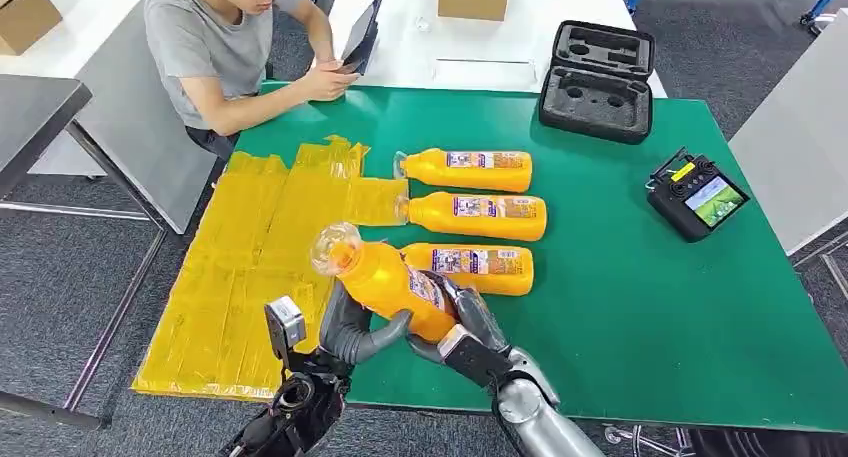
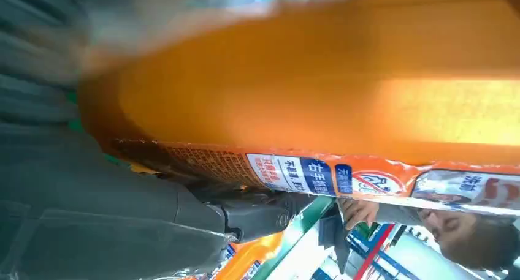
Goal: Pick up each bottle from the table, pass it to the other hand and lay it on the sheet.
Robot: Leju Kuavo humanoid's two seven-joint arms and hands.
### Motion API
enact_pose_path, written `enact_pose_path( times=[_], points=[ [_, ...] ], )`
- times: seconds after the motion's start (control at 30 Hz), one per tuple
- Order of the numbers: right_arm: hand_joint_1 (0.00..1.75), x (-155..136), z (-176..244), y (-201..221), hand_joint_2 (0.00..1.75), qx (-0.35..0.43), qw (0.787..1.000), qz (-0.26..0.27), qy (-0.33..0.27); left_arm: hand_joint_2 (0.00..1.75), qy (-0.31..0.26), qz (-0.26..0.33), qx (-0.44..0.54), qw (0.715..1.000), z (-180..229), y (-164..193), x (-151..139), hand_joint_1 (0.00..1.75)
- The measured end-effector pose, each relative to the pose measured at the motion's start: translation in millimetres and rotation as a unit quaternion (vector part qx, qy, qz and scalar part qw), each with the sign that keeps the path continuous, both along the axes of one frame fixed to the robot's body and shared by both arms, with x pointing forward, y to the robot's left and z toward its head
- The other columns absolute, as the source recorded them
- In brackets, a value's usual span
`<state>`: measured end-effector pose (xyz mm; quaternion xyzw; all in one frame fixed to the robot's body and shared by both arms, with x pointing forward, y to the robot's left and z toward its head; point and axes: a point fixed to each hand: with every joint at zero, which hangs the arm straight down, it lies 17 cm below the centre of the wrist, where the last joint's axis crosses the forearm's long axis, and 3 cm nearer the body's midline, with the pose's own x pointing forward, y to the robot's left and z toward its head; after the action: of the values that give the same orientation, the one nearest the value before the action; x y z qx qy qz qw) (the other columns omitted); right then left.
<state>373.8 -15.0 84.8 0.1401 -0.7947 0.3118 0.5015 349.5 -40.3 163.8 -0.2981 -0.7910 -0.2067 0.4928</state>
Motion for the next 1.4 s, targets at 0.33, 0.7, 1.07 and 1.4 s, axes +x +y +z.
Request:
enact_pose_path(
  times=[0.33,0.7,1.07,1.4],
  points=[
    [1.75,0,0,0,1.75,0.001,1.0,-0.001,0.0,1.75,0.001,0.002,-0.001,1.0,0,2,2,1.75],
    [0.0,3,-1,-6,1.75,0.006,1.0,-0.013,0.004,1.75,-0.004,0.006,0.004,1.0,0,2,2,1.75],
    [0.0,7,0,-13,1.75,0.008,1.0,-0.026,0.003,1.75,-0.029,0.039,0.026,0.999,2,9,14,1.75],
    [0.0,10,2,-16,1.75,0.013,0.999,-0.031,0.004,1.75,-0.125,0.121,0.104,0.979,12,21,38,1.66]
  ],
)
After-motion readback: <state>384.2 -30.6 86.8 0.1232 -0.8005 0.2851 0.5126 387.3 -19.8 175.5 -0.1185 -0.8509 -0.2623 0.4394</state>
